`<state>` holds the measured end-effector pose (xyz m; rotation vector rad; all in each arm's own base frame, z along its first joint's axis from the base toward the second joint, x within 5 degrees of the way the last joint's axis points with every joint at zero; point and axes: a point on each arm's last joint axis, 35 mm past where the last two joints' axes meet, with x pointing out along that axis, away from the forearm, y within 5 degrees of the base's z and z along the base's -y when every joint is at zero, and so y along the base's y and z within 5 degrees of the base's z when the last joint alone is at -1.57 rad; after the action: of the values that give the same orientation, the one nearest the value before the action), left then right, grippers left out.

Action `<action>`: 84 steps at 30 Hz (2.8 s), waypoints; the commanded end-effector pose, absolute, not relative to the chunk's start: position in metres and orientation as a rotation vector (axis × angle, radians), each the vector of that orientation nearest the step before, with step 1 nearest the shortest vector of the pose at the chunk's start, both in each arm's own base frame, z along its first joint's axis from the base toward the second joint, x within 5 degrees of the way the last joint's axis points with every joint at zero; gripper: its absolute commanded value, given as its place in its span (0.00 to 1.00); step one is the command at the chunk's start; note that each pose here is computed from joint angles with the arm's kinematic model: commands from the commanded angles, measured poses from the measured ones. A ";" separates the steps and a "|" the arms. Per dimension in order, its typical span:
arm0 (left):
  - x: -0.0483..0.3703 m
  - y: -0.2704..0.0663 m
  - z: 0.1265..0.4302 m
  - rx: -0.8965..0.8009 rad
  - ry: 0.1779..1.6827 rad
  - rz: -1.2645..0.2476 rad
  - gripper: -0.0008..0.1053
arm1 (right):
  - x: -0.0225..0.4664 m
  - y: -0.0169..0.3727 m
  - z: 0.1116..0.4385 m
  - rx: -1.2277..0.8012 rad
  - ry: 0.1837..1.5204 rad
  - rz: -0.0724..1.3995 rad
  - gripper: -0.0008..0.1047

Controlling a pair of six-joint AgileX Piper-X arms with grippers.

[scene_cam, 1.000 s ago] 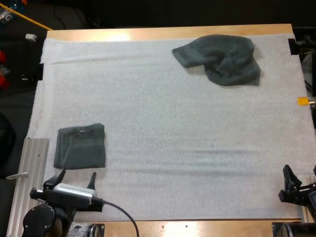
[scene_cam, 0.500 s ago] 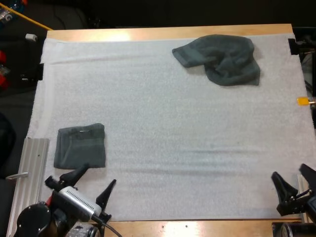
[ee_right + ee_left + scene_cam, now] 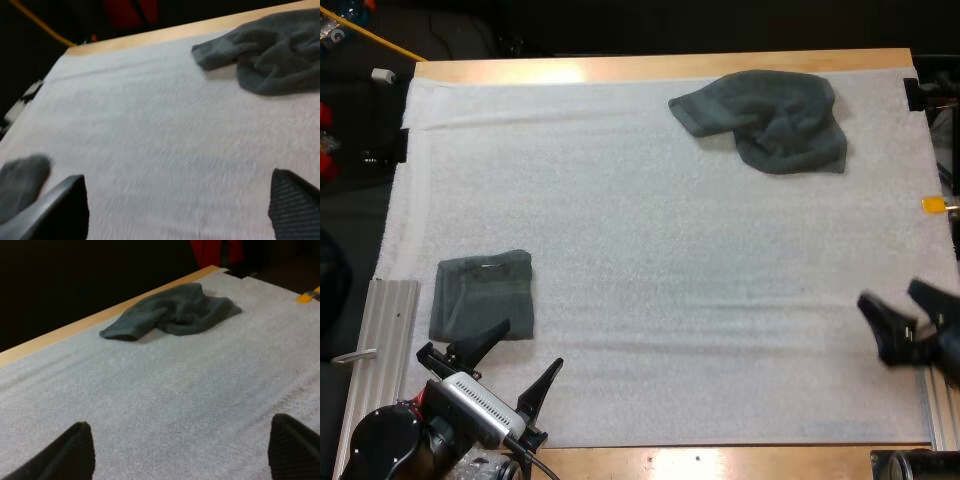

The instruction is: Pick towel from pile, fold and stack

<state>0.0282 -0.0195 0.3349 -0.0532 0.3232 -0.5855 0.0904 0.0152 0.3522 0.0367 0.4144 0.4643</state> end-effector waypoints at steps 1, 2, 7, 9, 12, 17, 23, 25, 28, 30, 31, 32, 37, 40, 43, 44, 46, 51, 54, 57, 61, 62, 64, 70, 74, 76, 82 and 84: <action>0.028 -0.020 0.338 -0.052 0.303 -0.597 0.66 | 0.103 0.015 0.356 0.045 0.401 0.447 0.69; 0.028 -0.020 0.338 -0.052 0.303 -0.597 0.66 | 0.116 0.014 0.355 0.059 0.413 0.422 0.69; 0.028 -0.020 0.338 -0.052 0.303 -0.597 0.66 | 0.164 0.011 0.349 0.143 0.477 0.323 0.69; 0.028 -0.020 0.338 -0.052 0.303 -0.597 0.66 | 0.185 0.010 0.344 0.192 0.524 0.274 0.69; 0.028 -0.020 0.338 -0.052 0.303 -0.597 0.66 | 0.217 0.009 0.335 0.280 0.604 0.215 0.69; 0.028 -0.020 0.338 -0.052 0.303 -0.597 0.66 | 0.268 0.008 0.312 0.430 0.707 0.153 0.69; 0.028 -0.020 0.337 -0.053 0.313 -0.597 0.66 | 0.316 0.008 0.284 0.554 0.789 0.090 0.64; 0.027 -0.020 0.337 -0.054 0.323 -0.596 0.66 | 0.328 0.008 0.274 0.580 0.808 0.075 0.64; 0.027 -0.020 0.335 -0.056 0.341 -0.595 0.66 | 0.347 0.007 0.259 0.604 0.819 0.037 0.64; 0.026 -0.020 0.333 -0.057 0.354 -0.595 0.66 | 0.357 0.006 0.249 0.609 0.830 -0.005 0.64; 0.026 -0.019 0.333 -0.057 0.357 -0.595 0.66 | 0.361 0.006 0.244 0.610 0.832 -0.017 0.64; 0.026 -0.019 0.333 -0.058 0.359 -0.595 0.66 | 0.366 0.006 0.239 0.609 0.832 -0.025 0.64; 0.026 -0.019 0.333 -0.058 0.359 -0.595 0.66 | 0.382 0.005 0.209 0.621 0.856 -0.039 0.64; 0.026 -0.019 0.333 -0.058 0.359 -0.595 0.66 | 0.389 0.006 0.186 0.625 0.890 -0.044 0.64; 0.026 -0.019 0.333 -0.058 0.359 -0.595 0.66 | 0.397 0.006 0.166 0.625 0.898 -0.047 0.63; 0.026 -0.019 0.333 -0.058 0.361 -0.594 0.66 | 0.400 0.006 0.160 0.631 0.894 -0.049 0.63; 0.026 -0.019 0.332 -0.058 0.366 -0.594 0.66 | 0.404 0.006 0.152 0.653 0.880 -0.052 0.63; 0.026 -0.019 0.332 -0.068 0.370 -0.592 0.66 | 0.412 0.006 0.133 0.693 0.855 -0.054 0.63; 0.026 -0.019 0.332 -0.079 0.373 -0.590 0.66 | 0.415 0.006 0.125 0.715 0.849 -0.062 0.63; 0.026 -0.019 0.332 -0.080 0.373 -0.590 0.66 | 0.418 0.006 0.119 0.732 0.834 -0.066 0.63; 0.026 -0.019 0.332 -0.090 0.377 -0.588 0.66 | 0.422 0.005 0.112 0.747 0.802 -0.067 0.63; 0.026 -0.019 0.332 -0.094 0.378 -0.587 0.66 | 0.423 0.005 0.110 0.755 0.798 -0.075 0.63; 0.026 -0.019 0.332 -0.095 0.378 -0.587 0.66 | 0.424 0.005 0.106 0.769 0.795 -0.085 0.63; 0.026 -0.019 0.332 -0.100 0.380 -0.586 0.66 | 0.426 0.005 0.096 0.776 0.805 -0.092 0.51; 0.026 -0.019 0.332 -0.101 0.380 -0.586 0.66 | 0.426 0.005 0.096 0.777 0.808 -0.091 0.38; 0.026 -0.019 0.332 -0.101 0.380 -0.586 0.66 | 0.425 0.006 0.096 0.780 0.815 -0.083 0.30; 0.026 -0.019 0.332 -0.101 0.380 -0.586 0.66 | 0.424 0.007 0.096 0.798 0.839 -0.037 0.01; 0.026 -0.019 0.332 -0.101 0.379 -0.586 0.66 | 0.422 0.009 0.100 0.790 0.861 -0.013 0.01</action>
<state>0.0266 -0.0192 0.3302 -0.0855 0.3787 -0.5780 0.4258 0.0060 0.1039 0.7755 0.8085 -0.0380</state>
